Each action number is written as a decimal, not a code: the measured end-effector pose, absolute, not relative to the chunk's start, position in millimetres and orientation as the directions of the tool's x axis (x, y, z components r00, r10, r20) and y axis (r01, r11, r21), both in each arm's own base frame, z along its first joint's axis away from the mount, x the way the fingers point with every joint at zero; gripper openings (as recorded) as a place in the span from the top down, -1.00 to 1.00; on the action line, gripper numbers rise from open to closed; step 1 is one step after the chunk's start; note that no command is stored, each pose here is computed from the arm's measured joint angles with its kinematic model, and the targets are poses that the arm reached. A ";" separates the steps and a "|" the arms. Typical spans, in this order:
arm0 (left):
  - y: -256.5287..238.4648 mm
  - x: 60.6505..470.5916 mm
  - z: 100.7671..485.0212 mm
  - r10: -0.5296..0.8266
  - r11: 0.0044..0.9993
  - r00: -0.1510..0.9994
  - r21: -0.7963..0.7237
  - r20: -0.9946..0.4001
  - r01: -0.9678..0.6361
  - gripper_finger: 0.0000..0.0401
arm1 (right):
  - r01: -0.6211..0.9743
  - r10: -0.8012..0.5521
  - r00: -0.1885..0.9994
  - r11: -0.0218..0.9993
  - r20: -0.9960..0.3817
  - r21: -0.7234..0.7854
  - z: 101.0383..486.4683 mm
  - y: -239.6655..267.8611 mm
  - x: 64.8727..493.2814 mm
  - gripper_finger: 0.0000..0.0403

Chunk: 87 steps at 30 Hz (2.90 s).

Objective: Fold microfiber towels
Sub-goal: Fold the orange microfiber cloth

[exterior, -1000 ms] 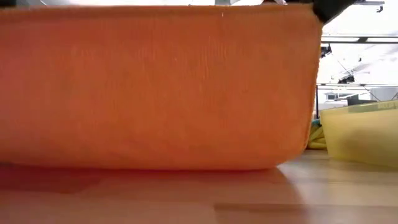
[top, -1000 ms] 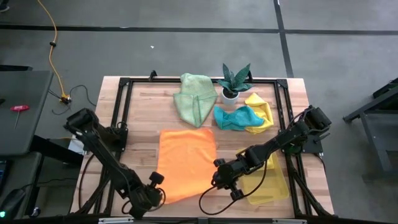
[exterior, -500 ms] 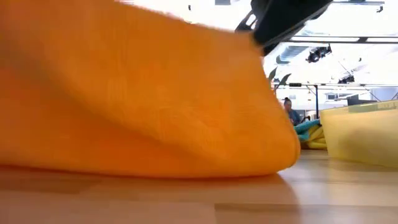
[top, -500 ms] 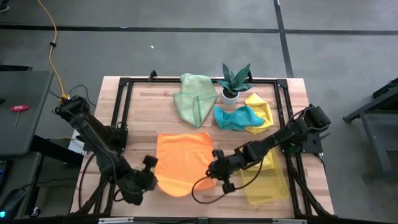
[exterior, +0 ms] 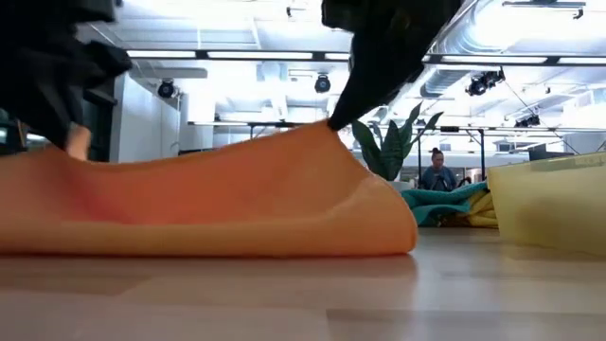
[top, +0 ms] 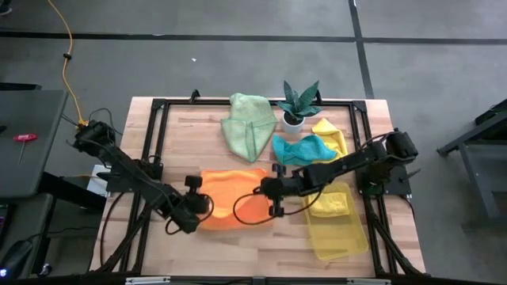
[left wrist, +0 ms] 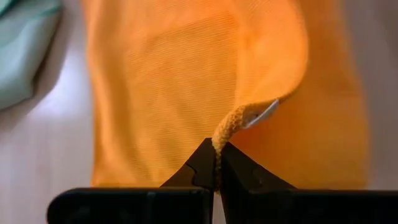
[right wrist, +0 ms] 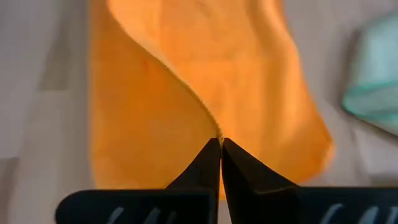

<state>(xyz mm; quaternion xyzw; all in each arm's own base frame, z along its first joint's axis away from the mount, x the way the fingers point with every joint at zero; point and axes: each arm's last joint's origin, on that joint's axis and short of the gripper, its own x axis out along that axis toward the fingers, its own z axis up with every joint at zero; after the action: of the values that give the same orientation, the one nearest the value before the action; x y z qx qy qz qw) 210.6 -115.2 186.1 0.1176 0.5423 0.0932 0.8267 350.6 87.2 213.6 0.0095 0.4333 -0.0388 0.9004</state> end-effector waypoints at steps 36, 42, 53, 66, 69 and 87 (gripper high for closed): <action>-83.9 192.6 189.6 0.498 0.795 0.352 0.256 -0.793 -0.549 1.00 | 0.429 -0.242 0.481 0.903 -0.843 -0.015 200.0 54.7 346.1 1.00; -83.3 191.6 189.5 0.503 0.780 0.343 0.245 -0.793 -0.576 1.00 | 0.428 -0.247 0.449 0.903 -0.859 -0.036 186.9 55.4 349.8 1.00; -84.3 194.7 182.1 0.531 0.762 0.320 0.277 -0.785 -0.585 1.00 | 0.432 -0.258 0.445 0.901 -0.857 -0.047 183.1 55.4 351.5 1.00; -77.7 205.2 164.5 0.613 0.709 0.252 0.381 -0.749 -0.593 0.82 | 0.471 -0.286 0.441 0.881 -0.851 -0.052 183.2 54.4 351.0 1.00; -76.3 206.1 162.8 0.618 0.703 0.242 0.389 -0.748 -0.595 0.80 | 0.475 -0.287 0.440 0.879 -0.851 -0.050 183.2 54.4 350.9 1.00; -74.4 205.3 163.9 0.632 0.712 0.237 0.432 -0.737 -0.553 0.38 | 0.479 -0.347 0.446 0.871 -0.825 -0.108 184.2 52.6 351.3 0.66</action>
<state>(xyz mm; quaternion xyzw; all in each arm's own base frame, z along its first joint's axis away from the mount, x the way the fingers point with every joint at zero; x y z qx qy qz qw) 205.3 -74.4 163.9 0.0404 0.4888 0.3774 0.7855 351.3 52.6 184.2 0.0706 0.4666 -0.2438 0.8473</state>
